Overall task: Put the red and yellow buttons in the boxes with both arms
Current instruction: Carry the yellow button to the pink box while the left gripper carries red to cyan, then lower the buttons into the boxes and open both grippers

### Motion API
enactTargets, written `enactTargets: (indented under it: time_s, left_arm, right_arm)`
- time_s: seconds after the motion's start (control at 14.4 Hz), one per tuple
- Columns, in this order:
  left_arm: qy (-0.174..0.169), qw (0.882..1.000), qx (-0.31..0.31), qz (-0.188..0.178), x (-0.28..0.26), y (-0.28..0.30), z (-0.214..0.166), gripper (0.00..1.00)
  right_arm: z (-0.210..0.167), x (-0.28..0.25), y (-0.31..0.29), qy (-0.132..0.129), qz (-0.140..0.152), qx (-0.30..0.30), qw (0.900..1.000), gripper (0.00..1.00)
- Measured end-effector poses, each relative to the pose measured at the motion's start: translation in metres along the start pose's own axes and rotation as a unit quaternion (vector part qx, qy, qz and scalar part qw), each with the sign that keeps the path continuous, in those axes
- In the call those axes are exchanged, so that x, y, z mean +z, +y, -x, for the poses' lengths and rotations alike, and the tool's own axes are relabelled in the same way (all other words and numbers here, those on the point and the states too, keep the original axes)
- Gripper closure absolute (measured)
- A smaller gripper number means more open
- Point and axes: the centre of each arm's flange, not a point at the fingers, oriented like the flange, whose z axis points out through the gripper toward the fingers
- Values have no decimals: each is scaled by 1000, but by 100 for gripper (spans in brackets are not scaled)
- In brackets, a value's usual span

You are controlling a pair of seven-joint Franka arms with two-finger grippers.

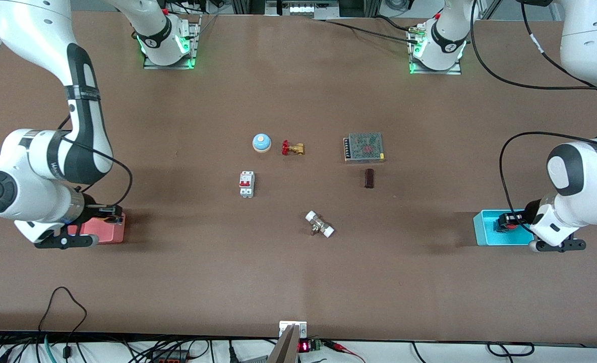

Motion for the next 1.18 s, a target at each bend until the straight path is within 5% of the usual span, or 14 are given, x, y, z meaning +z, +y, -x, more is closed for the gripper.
enactTargets:
  time_s: [0.49,0.77,1.18]
  left_arm:
    - [-7,1000,0,0,28,-1,-2,52]
    - [23,1000,5,0,3,5,-16,21]
    - [56,998,15,2,-41,29,-29,6]
  right_arm:
    - [-3,36,58,-6,12,-9,1000,63]
    - [-4,62,71,-17,15,-12,1000,63]
    - [-6,99,74,-32,20,-11,999,63]
